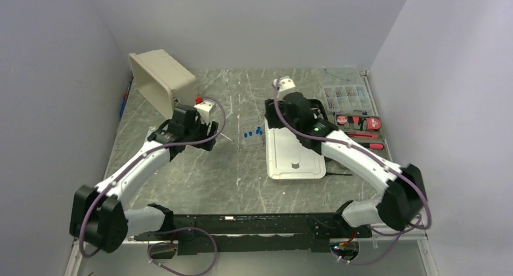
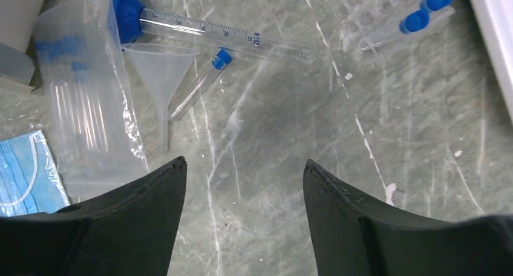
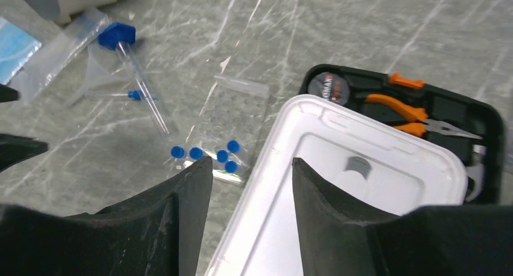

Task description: Organize the chemistry lab equipment

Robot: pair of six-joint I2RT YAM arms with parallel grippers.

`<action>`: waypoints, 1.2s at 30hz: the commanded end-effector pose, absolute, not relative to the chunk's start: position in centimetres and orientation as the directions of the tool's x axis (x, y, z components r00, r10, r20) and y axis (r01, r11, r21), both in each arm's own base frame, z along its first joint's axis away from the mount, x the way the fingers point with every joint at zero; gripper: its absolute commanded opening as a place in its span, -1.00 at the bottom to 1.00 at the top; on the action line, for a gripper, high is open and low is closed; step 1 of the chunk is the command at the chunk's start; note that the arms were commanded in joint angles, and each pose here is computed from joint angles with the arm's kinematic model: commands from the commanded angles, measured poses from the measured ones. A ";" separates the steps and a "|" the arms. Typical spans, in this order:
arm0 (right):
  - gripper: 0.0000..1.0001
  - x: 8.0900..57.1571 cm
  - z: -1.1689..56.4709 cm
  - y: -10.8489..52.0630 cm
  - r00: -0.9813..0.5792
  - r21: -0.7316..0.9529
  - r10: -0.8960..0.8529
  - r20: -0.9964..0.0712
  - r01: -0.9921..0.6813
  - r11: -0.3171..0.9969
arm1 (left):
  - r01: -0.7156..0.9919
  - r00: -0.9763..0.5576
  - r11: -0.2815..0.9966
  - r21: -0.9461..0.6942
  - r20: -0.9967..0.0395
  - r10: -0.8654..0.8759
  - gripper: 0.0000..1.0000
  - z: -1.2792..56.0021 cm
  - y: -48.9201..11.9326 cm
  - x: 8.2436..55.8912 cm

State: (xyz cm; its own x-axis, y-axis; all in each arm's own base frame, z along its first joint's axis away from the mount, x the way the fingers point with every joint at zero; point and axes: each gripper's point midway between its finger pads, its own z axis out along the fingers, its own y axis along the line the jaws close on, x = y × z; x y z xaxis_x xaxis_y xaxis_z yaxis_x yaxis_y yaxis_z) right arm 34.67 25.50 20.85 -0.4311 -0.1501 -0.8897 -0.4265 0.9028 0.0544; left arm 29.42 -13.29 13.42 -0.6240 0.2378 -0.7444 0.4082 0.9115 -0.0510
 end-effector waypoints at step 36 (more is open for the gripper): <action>0.16 31.1 23.8 16.3 -0.291 0.175 0.071 -0.954 -0.346 0.922 | 0.386 -0.795 0.918 0.091 -0.472 0.381 0.16 3.9 -12.1 37.3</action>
